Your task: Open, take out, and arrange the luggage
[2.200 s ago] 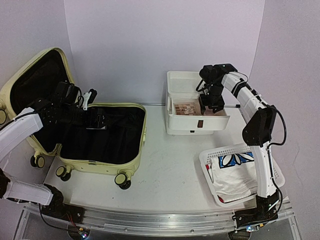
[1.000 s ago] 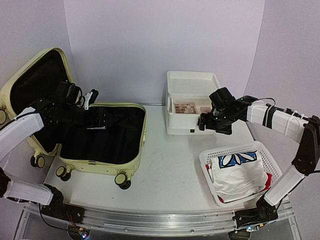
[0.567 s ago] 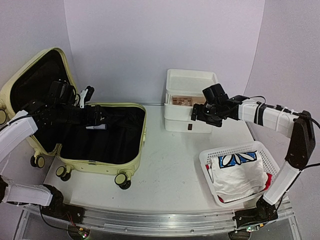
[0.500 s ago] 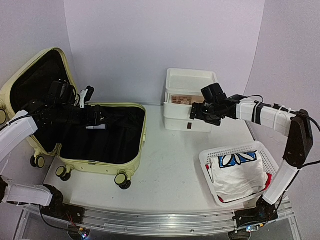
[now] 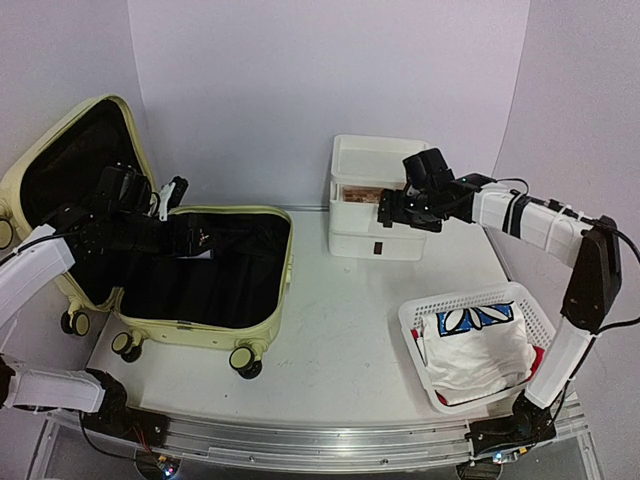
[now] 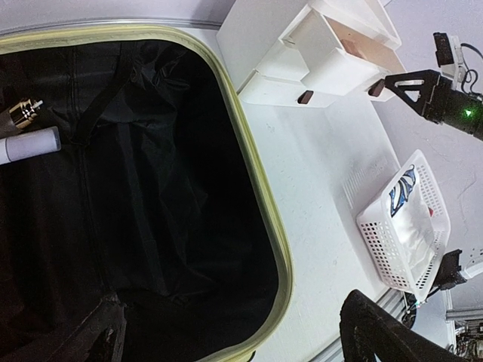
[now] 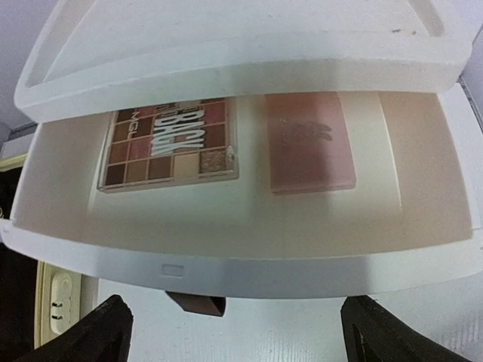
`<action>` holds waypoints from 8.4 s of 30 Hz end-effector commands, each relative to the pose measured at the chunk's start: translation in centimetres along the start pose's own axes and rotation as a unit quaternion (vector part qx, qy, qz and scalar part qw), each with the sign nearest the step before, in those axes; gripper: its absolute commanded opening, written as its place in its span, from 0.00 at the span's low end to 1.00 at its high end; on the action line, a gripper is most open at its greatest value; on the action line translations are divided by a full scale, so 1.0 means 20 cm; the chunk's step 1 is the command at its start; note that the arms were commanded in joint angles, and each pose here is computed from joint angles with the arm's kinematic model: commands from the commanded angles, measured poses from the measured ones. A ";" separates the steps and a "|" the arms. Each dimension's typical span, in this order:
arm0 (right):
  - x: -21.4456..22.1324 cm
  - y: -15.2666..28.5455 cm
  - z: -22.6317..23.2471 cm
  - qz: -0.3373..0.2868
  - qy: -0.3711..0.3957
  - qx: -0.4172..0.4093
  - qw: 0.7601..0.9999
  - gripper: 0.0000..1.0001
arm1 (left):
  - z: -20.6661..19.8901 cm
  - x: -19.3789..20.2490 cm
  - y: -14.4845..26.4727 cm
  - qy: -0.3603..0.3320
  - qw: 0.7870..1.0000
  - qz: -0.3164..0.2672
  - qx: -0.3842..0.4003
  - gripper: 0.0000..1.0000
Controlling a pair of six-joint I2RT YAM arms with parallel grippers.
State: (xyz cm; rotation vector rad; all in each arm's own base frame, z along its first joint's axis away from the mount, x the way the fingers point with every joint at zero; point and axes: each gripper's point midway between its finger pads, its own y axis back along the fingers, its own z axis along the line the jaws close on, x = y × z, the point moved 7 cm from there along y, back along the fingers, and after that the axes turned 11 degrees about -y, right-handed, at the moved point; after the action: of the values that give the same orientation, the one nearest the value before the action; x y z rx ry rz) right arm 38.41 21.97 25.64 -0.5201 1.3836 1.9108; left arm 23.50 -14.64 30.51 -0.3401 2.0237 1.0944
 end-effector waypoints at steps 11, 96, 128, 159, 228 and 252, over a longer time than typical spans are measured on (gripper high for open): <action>-0.58 0.22 -0.22 -0.045 -0.005 0.011 0.999 0.98 | -0.15 -0.22 -0.24 0.017 0.994 -0.018 0.108 0.99; -0.54 0.07 -0.19 0.038 -0.111 -0.011 0.993 0.00 | -0.83 -0.16 -1.48 -0.116 0.987 -0.107 -0.005 0.79; -0.55 0.15 -0.15 0.047 -0.144 -0.040 0.988 0.00 | -0.87 -0.10 -1.83 -0.146 0.930 -0.310 -0.131 0.66; -0.59 0.10 -0.19 0.010 -0.145 0.002 0.989 0.00 | -0.93 -0.09 -1.57 -0.178 0.936 -0.298 -0.058 0.00; -0.57 -0.01 -0.22 -0.002 -0.140 0.013 0.990 0.00 | 0.56 -0.36 -0.45 0.443 0.812 -0.149 -0.349 0.72; -0.54 -0.01 -0.23 0.007 -0.132 0.013 0.991 0.00 | 1.07 -0.33 -0.92 0.586 0.691 -0.098 -0.412 0.66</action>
State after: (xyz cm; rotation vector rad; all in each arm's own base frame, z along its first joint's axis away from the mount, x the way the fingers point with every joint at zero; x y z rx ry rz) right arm 46.16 13.86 29.48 -0.2485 1.3715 1.8024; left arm 48.18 -8.97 16.87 -2.0928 2.1348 1.9140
